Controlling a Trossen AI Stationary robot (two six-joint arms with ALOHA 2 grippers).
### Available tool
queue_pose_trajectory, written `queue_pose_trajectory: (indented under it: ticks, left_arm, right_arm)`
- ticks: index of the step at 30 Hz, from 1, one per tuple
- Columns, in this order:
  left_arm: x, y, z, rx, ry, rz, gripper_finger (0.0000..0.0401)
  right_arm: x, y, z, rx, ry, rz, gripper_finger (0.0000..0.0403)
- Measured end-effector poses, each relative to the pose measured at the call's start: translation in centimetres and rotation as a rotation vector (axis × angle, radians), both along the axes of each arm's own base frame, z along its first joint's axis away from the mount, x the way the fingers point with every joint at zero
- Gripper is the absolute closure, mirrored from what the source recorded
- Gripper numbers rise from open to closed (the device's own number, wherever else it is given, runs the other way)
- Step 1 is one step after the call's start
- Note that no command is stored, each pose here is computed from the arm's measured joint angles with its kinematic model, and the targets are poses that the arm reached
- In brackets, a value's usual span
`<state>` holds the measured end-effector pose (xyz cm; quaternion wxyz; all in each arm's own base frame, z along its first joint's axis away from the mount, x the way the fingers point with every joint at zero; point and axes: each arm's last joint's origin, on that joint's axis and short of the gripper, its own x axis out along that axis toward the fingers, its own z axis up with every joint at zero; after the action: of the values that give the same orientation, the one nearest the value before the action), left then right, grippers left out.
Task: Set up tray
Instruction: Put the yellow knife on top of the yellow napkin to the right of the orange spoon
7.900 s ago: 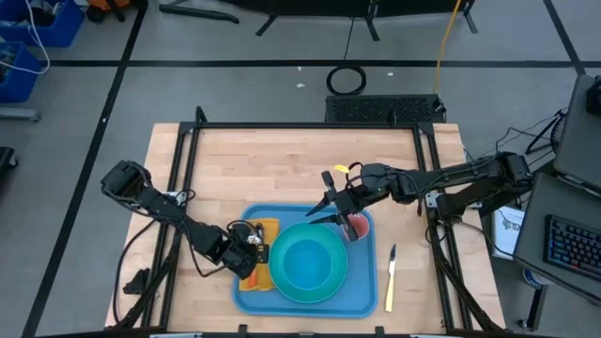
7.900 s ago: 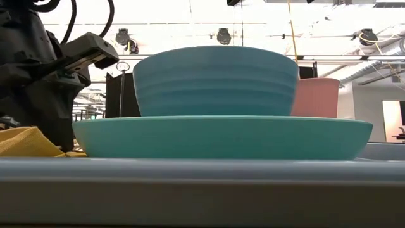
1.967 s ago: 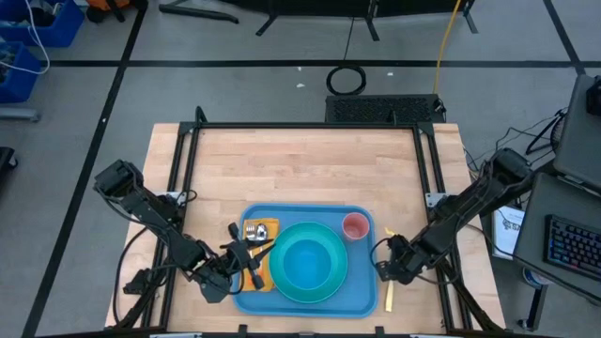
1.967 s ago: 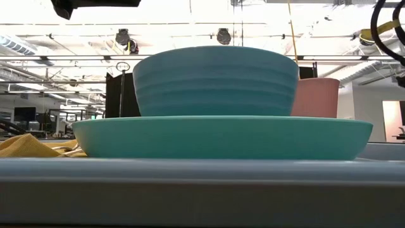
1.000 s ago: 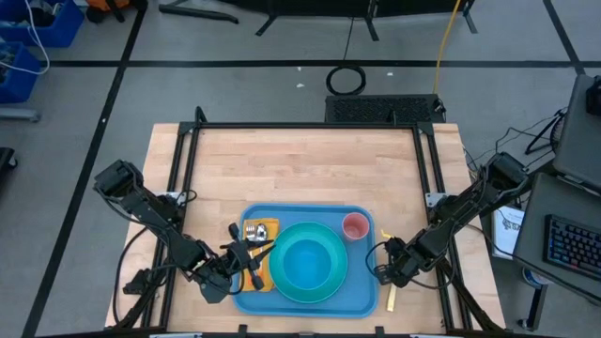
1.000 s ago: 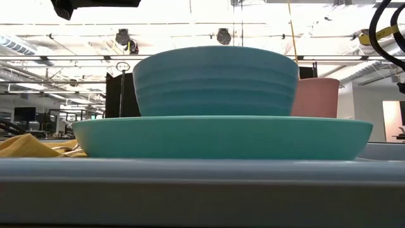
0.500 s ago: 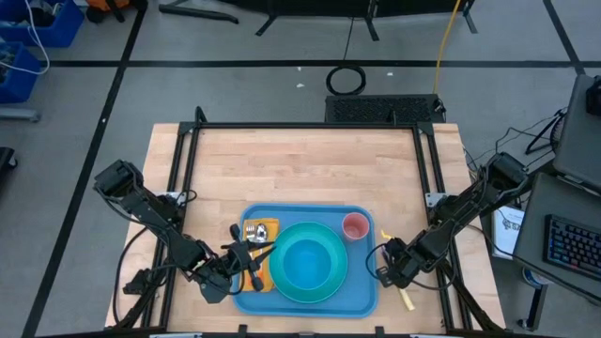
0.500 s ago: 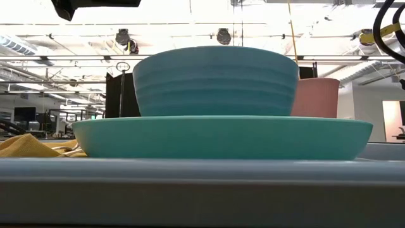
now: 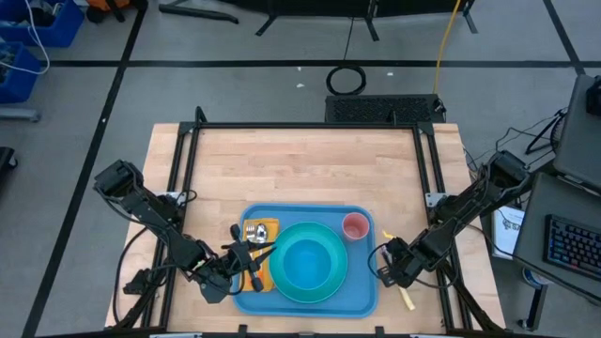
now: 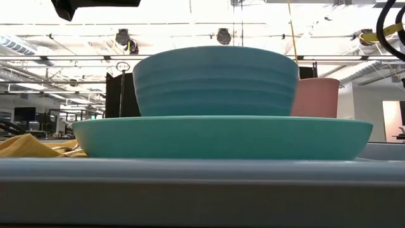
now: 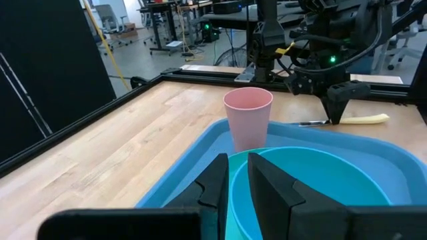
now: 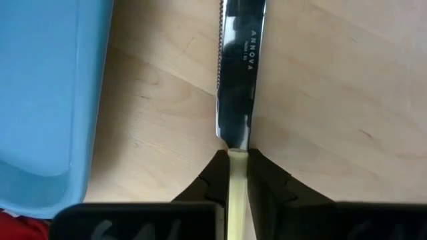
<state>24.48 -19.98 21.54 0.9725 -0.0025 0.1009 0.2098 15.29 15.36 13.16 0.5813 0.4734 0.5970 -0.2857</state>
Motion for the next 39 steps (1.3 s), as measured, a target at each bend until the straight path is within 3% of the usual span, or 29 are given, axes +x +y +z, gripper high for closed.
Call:
queue_pose_trajectory:
  ticks: [9,14,20,32,39]
  left_arm:
    - [0.0,0.0,0.0,0.000,0.001,-0.002,0.0339]
    - [0.0,0.0,0.0,0.001,0.001,-0.002,0.0339]
    - [0.0,0.0,0.0,0.001,0.001,-0.002,0.0339]
    - [0.0,-0.1,0.0,-0.007,0.009,-0.022,0.0339]
    - [0.0,-0.1,0.0,-0.007,0.009,-0.023,0.0339]
  right_arm:
    - [-1.0,-0.7,1.8,-0.116,-0.155,-0.051,0.0384]
    - [-0.9,-0.9,2.1,-0.123,-0.189,-0.064,0.0384]
    - [-0.4,-0.1,2.5,-0.033,-0.237,-0.061,0.0384]
    - [-0.5,-0.4,2.5,-0.087,-0.260,-0.057,0.0384]
    - [-0.7,-1.1,2.4,-0.241,-0.313,-0.060,0.0384]
